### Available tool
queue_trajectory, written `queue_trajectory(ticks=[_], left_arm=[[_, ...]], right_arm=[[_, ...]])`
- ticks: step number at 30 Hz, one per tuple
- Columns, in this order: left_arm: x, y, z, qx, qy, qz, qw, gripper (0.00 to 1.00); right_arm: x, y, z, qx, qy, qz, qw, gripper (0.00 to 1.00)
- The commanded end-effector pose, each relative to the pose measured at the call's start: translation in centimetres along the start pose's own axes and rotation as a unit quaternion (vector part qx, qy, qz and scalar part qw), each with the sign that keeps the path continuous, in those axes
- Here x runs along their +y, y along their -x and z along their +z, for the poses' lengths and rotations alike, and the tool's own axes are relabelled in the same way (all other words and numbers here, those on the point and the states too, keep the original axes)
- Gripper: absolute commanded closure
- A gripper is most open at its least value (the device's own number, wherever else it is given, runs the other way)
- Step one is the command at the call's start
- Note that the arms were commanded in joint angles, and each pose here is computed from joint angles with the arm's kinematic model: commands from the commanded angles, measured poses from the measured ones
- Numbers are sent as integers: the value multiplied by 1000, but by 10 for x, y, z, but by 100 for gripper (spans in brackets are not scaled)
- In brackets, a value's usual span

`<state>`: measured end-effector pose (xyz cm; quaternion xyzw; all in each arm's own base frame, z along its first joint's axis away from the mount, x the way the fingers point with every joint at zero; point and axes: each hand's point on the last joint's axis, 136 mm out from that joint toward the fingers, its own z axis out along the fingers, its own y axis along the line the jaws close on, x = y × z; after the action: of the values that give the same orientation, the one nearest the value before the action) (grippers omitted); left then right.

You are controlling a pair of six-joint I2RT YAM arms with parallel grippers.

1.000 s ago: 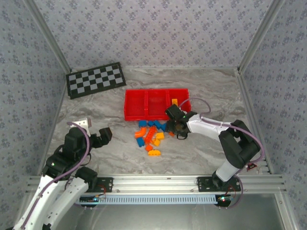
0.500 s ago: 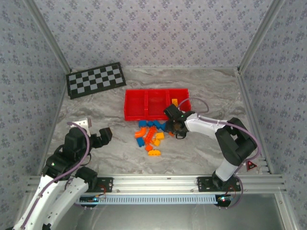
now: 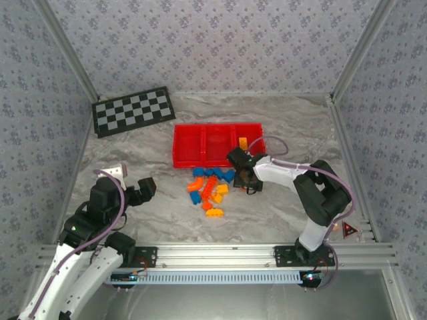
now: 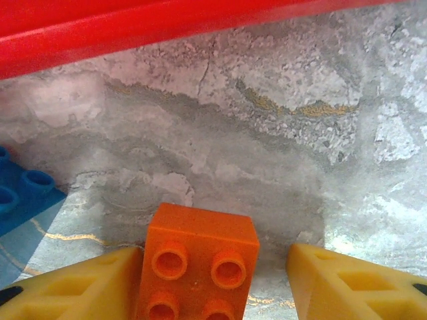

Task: Sort the legos into containers by color
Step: Pick up the lego from the center of the table.

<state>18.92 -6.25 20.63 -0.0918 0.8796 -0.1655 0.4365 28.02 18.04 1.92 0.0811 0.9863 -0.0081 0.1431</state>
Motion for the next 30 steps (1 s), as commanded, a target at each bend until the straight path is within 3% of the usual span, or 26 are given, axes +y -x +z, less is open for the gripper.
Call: queue_trajectory(ticks=[1, 11, 18, 26, 30], left_arm=[[-2, 3, 0, -9, -3, 4, 1000, 0], [-2, 3, 1, -8, -3, 4, 1000, 0], [-2, 3, 1, -9, -2, 4, 1000, 0], [-3, 2, 3, -5, -2, 7, 1000, 0], [-3, 2, 5, 0, 0, 11, 1000, 0]], right_arm=[[-27, -8, 0, 16, -52, -18, 998, 40], [-20, -1, -4, 5, -44, -40, 998, 55], [-11, 4, -14, 8, -41, -65, 997, 75], [18, 32, -71, -56, 7, -99, 993, 78], [50, 67, -116, -129, 73, -112, 983, 77]])
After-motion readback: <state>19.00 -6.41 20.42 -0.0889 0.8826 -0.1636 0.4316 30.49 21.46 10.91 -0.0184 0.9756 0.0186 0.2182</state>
